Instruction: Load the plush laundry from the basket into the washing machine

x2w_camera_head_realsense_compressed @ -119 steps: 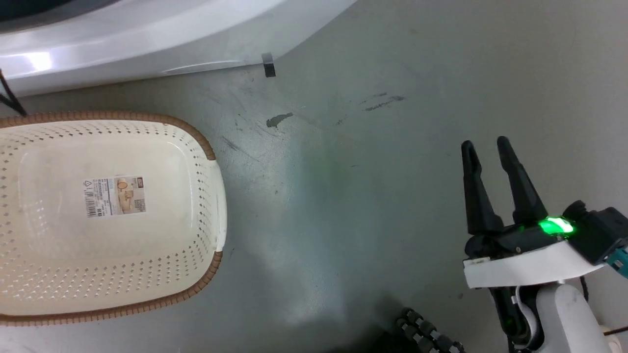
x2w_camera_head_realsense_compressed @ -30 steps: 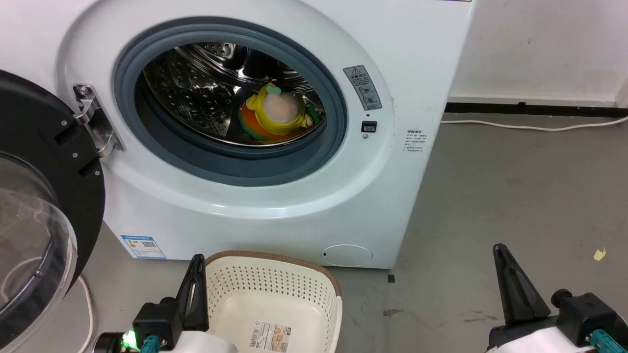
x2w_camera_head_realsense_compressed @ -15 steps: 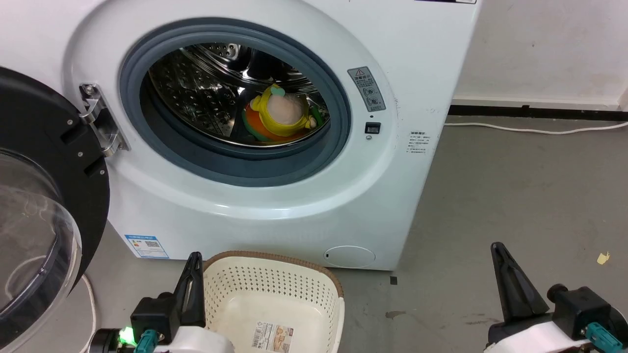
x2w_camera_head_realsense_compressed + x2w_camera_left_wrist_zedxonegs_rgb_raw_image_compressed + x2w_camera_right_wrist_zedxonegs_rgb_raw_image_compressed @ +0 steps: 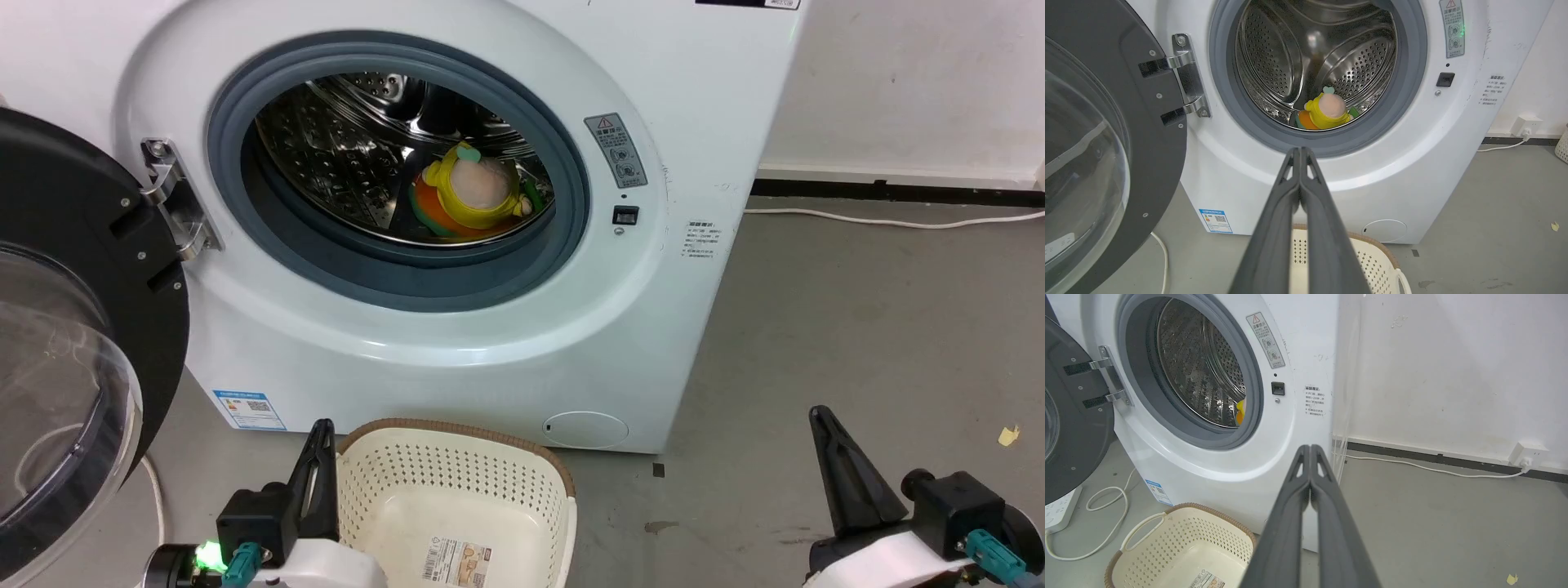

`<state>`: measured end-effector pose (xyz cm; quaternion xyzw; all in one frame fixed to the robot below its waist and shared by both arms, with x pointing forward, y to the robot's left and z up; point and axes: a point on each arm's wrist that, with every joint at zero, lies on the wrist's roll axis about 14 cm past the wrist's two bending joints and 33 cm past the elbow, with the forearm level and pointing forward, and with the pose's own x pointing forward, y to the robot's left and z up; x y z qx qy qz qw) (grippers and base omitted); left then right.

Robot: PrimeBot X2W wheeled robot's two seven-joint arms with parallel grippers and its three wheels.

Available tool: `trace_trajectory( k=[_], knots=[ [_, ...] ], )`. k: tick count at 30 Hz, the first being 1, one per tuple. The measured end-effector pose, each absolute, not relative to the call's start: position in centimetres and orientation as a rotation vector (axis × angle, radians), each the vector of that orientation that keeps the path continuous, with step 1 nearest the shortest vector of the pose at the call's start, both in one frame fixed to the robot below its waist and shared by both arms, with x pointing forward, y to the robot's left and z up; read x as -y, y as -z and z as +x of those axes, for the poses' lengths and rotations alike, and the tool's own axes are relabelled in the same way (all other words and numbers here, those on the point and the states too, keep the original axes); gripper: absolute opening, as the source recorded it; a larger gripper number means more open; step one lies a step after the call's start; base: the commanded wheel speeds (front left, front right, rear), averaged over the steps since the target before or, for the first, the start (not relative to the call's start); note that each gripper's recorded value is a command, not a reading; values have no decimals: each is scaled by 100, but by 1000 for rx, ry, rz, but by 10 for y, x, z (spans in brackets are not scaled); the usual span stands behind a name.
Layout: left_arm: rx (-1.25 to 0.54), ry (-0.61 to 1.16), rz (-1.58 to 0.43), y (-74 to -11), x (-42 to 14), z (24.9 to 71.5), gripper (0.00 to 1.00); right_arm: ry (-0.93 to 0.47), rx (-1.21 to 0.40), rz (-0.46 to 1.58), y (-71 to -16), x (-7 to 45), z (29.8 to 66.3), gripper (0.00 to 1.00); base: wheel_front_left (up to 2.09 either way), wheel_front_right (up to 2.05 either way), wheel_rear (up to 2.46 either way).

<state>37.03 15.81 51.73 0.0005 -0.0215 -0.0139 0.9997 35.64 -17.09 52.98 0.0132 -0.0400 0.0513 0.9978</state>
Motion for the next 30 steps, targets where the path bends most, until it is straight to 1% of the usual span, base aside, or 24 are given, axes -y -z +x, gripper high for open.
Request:
trace_trajectory(
  k=[30],
  knots=[
    [13, 17, 21, -521, -168, 371, 0, -121, 29, -14, -526, 165, 363, 0, 0, 0, 0]
  ],
)
